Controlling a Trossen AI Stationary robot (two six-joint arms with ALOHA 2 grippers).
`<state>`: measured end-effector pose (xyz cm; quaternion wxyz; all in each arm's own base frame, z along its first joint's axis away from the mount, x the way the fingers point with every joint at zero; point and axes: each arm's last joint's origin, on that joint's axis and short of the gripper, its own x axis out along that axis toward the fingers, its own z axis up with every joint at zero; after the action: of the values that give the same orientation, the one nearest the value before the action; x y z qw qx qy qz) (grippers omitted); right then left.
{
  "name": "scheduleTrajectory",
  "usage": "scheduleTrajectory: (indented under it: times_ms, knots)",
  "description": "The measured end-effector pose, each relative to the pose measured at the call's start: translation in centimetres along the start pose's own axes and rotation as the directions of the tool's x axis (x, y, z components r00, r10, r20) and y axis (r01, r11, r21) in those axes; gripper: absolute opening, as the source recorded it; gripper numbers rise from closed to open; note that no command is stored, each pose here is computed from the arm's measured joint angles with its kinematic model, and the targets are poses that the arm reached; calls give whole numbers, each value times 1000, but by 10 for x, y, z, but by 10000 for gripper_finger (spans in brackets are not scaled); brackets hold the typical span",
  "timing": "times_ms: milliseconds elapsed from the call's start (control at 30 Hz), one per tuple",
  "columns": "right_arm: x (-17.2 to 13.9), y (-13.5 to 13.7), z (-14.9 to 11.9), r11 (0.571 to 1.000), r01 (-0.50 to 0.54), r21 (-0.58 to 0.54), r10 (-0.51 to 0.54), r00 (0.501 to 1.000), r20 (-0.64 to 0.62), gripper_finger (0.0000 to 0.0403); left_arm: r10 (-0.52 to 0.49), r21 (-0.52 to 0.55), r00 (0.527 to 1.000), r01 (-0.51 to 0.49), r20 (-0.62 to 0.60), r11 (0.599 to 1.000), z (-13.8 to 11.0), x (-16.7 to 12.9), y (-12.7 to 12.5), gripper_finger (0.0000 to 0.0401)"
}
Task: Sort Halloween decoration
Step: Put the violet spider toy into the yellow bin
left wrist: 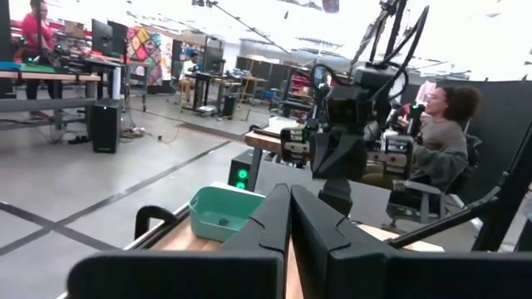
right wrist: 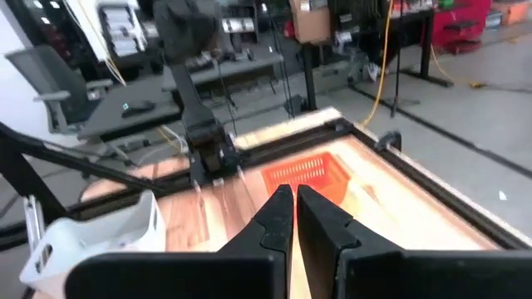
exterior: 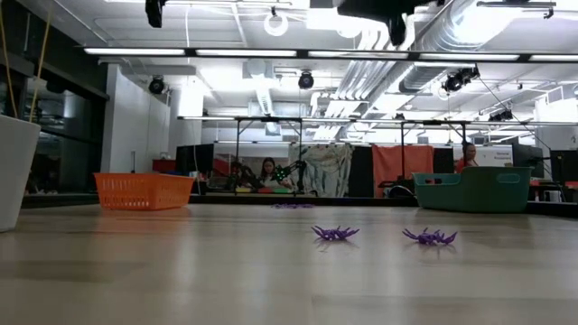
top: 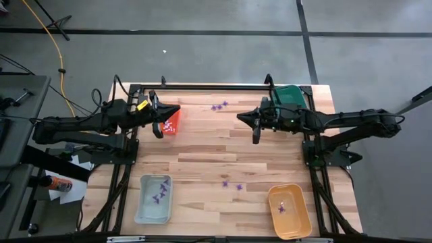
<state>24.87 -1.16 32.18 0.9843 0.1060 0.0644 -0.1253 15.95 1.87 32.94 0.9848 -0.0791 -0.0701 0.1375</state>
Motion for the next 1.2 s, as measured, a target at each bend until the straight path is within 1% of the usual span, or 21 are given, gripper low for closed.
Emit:
scheduleTrajectory:
  times_ms: [233,400,467,533,600,667,767,833,933,1000,1100,1133,1200]
  knots:
    - [15,0,-14,999,19,50,-16,998,-65,15,17,-2,1000,-17,2,1000,0,0,0,3]
    - [19,0,-17,997,32,74,-26,996,-80,15,17,-37,1000,-17,2,999,0,0,0,3]
    - [22,-3,-17,985,95,143,-85,994,-73,15,17,-37,1000,-17,3,999,0,0,0,3]
    - [31,-12,-16,959,179,220,-158,981,-111,14,17,-37,1000,-17,2,999,0,0,0,3]
    - [47,-23,-12,942,242,232,-206,964,-169,11,17,-29,1000,-17,1,999,0,1,0,3]
    - [66,-36,-6,928,302,218,-255,942,-219,7,25,-27,1000,-25,-4,999,-1,1,1,3]
    - [99,-63,-8,874,429,228,-354,884,-306,1,25,-28,1000,-25,1,999,0,1,1,3]
    - [120,-85,-17,820,516,248,-412,833,-369,1,26,-41,1000,-26,-1,999,-1,1,1,3]
    - [146,-117,-34,719,623,308,-459,758,-463,2,26,-53,1000,-26,0,998,-1,1,1,3]
    - [160,-136,-46,670,663,335,-455,723,-520,1,26,-53,1000,-26,0,998,-1,1,1,3]
    - [180,-157,-61,637,666,389,-397,715,-575,1,26,-53,1000,-26,-1,998,-1,1,1,3]
    - [186,-162,-66,621,668,409,-377,713,-591,1,26,-53,1000,-26,-1,998,-1,1,1,3]
    - [196,-170,-75,605,667,434,-337,709,-620,0,26,-53,1000,-26,-1,998,-1,1,1,3]
